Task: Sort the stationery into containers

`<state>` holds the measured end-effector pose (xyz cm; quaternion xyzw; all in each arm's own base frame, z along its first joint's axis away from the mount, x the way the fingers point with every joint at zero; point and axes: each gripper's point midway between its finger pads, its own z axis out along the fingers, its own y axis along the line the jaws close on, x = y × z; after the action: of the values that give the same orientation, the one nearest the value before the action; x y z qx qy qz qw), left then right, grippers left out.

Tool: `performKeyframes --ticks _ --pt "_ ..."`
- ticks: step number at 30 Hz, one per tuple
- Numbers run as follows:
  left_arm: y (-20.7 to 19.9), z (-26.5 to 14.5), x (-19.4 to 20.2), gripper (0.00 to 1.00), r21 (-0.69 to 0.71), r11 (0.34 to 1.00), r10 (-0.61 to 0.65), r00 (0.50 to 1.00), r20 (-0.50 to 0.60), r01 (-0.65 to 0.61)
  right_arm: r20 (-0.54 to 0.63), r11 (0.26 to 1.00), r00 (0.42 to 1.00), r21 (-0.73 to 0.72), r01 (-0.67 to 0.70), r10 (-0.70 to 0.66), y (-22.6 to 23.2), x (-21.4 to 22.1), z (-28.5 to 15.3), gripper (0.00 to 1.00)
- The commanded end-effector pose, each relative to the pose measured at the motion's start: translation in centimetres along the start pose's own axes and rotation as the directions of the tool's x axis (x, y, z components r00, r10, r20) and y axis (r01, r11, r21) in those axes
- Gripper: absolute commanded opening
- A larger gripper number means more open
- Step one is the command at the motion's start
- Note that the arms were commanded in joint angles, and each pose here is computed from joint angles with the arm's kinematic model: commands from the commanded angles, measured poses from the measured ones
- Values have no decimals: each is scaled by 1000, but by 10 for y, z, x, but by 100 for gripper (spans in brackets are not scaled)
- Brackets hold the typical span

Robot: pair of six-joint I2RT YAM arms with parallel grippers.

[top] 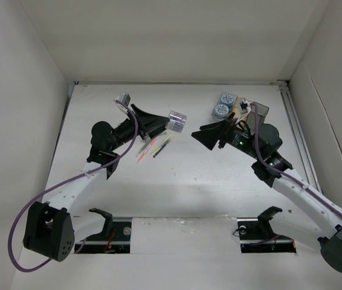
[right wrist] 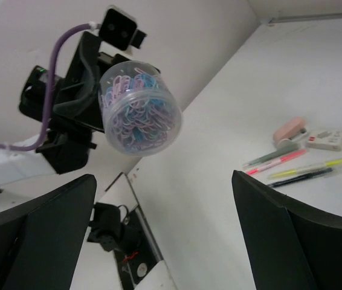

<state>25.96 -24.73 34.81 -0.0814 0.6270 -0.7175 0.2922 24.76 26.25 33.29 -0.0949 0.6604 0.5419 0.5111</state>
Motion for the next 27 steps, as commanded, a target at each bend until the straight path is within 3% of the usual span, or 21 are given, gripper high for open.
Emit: performKeyframes --ticks 1,5,27 --pt "-43 -13 13 31 168 986 30 998 -54 -20 -11 967 1000 -254 23 -27 54 -15 -6 100" --pt "-45 -15 17 31 181 983 21 997 -69 -9 -87 945 996 -326 -6 -23 62 -5 -3 100" --pt "-42 -5 26 32 140 989 60 991 -116 -44 -75 941 997 -335 -39 15 66 -15 23 100"
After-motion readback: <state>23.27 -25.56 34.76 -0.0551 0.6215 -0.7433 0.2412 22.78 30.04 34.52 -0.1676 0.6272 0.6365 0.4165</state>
